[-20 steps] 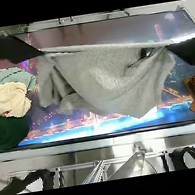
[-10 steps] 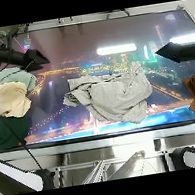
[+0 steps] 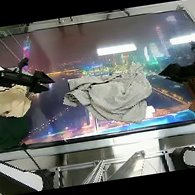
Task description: Fold the shirts.
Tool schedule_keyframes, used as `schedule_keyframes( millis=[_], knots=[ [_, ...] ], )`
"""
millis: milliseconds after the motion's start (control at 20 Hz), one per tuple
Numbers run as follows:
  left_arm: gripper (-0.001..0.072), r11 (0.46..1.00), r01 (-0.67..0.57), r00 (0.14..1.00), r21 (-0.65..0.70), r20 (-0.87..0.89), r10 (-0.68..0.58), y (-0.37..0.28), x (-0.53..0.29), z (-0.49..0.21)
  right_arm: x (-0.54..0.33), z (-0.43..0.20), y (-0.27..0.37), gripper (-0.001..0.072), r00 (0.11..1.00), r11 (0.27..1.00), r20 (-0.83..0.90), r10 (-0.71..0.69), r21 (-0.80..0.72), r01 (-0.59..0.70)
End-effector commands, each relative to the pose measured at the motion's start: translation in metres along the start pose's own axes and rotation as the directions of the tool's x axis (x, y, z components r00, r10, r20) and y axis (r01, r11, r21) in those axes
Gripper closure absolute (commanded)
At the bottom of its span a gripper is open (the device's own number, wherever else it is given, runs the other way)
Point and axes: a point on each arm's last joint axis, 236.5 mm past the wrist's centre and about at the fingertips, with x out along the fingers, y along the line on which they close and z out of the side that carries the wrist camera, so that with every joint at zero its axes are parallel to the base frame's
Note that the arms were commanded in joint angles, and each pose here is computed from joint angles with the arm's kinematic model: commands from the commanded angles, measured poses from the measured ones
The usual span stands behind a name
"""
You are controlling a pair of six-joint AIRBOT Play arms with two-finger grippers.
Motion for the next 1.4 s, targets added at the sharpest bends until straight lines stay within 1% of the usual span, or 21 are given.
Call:
schedule_keyframes(
  millis=[0,100,250,300,350,400,450,550,600,650,700,750,800,900,950,1050,1100,1200,1350],
  knots=[
    [0.0015,0.997,-0.026,0.999,0.074,0.027,0.025,-0.009,0.032,0.024,0.036,-0.018,-0.022,0.0153,0.997,0.991,-0.076,0.020,0.134,-0.010],
    [0.0015,0.994,-0.015,1.000,0.112,-0.019,0.017,-0.016,0.055,0.031,0.062,-0.034,-0.020,0.0165,0.987,0.983,-0.145,0.066,0.180,-0.039],
    [0.0015,0.993,-0.002,0.998,0.122,-0.063,0.010,-0.016,0.082,0.041,0.094,-0.053,-0.006,0.0168,0.969,0.973,-0.214,0.123,0.217,-0.075],
    [0.0015,0.992,0.006,0.997,0.125,-0.079,0.004,-0.015,0.089,0.043,0.103,-0.058,0.000,0.0228,0.964,0.972,-0.231,0.134,0.220,-0.083],
    [0.0015,0.991,0.019,0.996,0.134,-0.094,-0.006,-0.019,0.096,0.043,0.109,-0.063,0.005,0.0262,0.958,0.973,-0.248,0.141,0.214,-0.088],
    [0.0015,0.990,0.072,0.993,0.124,-0.099,-0.060,-0.028,0.102,0.045,0.113,-0.064,0.012,0.0263,0.955,0.974,-0.256,0.151,0.206,-0.099],
    [0.0041,0.984,0.145,0.986,0.101,-0.098,-0.135,-0.041,0.108,0.045,0.115,-0.064,0.017,0.0268,0.954,0.974,-0.256,0.157,0.200,-0.107],
    [0.0320,0.953,0.288,0.956,0.091,-0.081,-0.281,-0.065,0.115,0.045,0.116,-0.060,0.028,0.0438,0.951,0.973,-0.253,0.177,0.193,-0.130],
    [0.0495,0.937,0.339,0.939,0.088,-0.090,-0.332,-0.073,0.115,0.041,0.114,-0.057,0.033,0.0507,0.947,0.970,-0.254,0.194,0.192,-0.148],
    [0.0694,0.926,0.367,0.927,0.084,-0.116,-0.357,-0.077,0.113,0.034,0.111,-0.054,0.040,0.0590,0.942,0.966,-0.254,0.220,0.193,-0.173],
    [0.0702,0.918,0.386,0.916,0.093,-0.153,-0.370,-0.080,0.107,0.026,0.104,-0.052,0.050,0.0654,0.933,0.963,-0.259,0.249,0.174,-0.208],
    [0.0703,0.909,0.401,0.908,0.111,-0.181,-0.378,-0.084,0.096,0.022,0.096,-0.049,0.058,0.0694,0.928,0.960,-0.262,0.265,0.158,-0.230],
    [0.0704,0.903,0.409,0.904,0.132,-0.196,-0.380,-0.091,0.080,0.021,0.082,-0.043,0.067,0.0695,0.923,0.957,-0.260,0.285,0.137,-0.257],
    [0.0705,0.899,0.398,0.915,0.185,-0.153,-0.374,-0.108,0.038,0.027,0.041,-0.026,0.080,0.0695,0.925,0.956,-0.242,0.295,0.066,-0.287],
    [0.0704,0.898,0.383,0.924,0.219,-0.106,-0.368,-0.119,0.010,0.030,0.016,-0.019,0.080,0.0695,0.934,0.963,-0.233,0.271,0.047,-0.267],
    [0.0705,0.901,0.335,0.935,0.275,0.018,-0.353,-0.138,-0.049,0.035,-0.038,0.001,0.070,0.0694,0.969,0.986,-0.187,0.163,0.011,-0.164],
    [0.0705,0.900,0.310,0.935,0.306,0.073,-0.347,-0.150,-0.077,0.034,-0.066,0.017,0.068,0.0695,0.987,0.994,-0.118,0.106,-0.018,-0.109],
    [0.0704,0.886,0.244,0.929,0.395,0.169,-0.331,-0.186,-0.135,0.021,-0.121,0.046,0.094,0.0695,0.994,0.990,0.056,0.093,-0.112,-0.086],
    [0.0703,0.821,0.108,0.901,0.560,0.294,-0.318,-0.255,-0.210,-0.021,-0.202,0.060,0.176,0.0695,0.935,0.934,0.284,0.211,-0.340,-0.107]
  ],
)
